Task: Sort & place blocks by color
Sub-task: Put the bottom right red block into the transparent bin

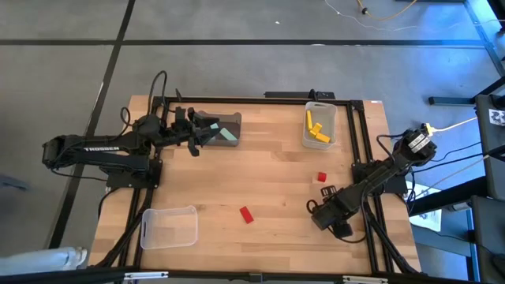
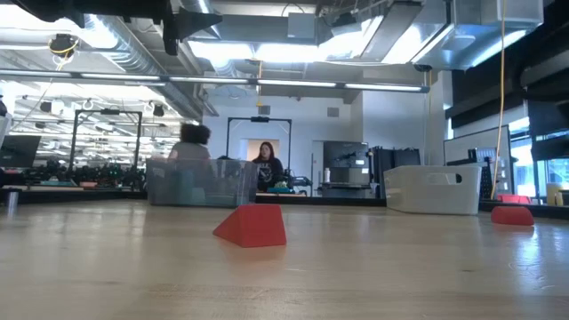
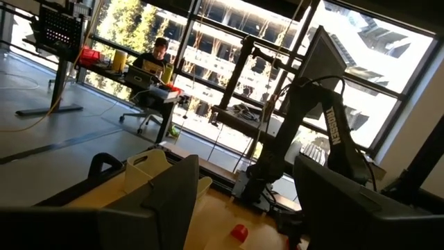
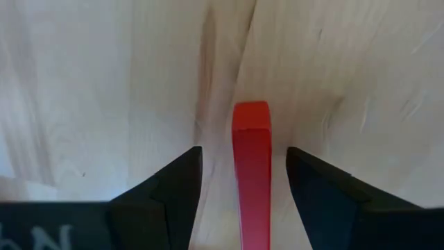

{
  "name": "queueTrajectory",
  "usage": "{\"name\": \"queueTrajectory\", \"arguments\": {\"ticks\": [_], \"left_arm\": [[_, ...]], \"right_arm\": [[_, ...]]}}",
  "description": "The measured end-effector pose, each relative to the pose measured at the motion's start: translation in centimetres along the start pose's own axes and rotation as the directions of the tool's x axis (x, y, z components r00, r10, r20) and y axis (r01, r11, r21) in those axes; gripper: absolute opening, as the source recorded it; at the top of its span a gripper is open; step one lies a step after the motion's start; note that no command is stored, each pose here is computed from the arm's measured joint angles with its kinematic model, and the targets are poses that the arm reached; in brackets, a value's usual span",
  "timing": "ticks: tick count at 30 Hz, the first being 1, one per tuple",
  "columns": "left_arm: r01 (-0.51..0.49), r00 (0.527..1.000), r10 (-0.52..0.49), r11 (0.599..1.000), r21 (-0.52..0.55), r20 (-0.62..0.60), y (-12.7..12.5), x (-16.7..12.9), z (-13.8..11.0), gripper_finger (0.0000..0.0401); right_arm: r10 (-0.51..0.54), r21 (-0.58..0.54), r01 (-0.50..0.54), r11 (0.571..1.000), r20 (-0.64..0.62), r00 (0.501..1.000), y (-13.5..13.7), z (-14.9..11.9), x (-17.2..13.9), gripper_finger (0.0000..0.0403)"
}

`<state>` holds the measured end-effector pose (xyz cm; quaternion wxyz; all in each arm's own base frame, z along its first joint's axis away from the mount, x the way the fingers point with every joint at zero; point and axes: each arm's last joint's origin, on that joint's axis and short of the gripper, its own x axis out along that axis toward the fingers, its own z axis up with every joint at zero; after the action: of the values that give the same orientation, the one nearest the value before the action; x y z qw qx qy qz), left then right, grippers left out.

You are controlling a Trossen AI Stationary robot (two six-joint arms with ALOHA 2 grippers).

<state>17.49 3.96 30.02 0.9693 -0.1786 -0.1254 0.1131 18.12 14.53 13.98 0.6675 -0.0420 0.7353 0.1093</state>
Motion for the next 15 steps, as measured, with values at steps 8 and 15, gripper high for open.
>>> {"name": "queueTrajectory", "arguments": {"ticks": [8,15], "left_arm": [[-0.003,1.000,0.003,1.000,0.000,0.001,0.0,0.0,0.0,0.0228],[-0.004,1.000,0.004,1.000,0.000,0.002,0.0,0.0,0.0,0.0228]], "right_arm": [[-0.005,0.069,0.005,0.998,0.009,1.000,-0.2,0.0,0.3,0.0111],[0.100,0.159,-0.134,0.978,0.205,0.974,-1.2,2.7,-2.2,0.0058]]}}
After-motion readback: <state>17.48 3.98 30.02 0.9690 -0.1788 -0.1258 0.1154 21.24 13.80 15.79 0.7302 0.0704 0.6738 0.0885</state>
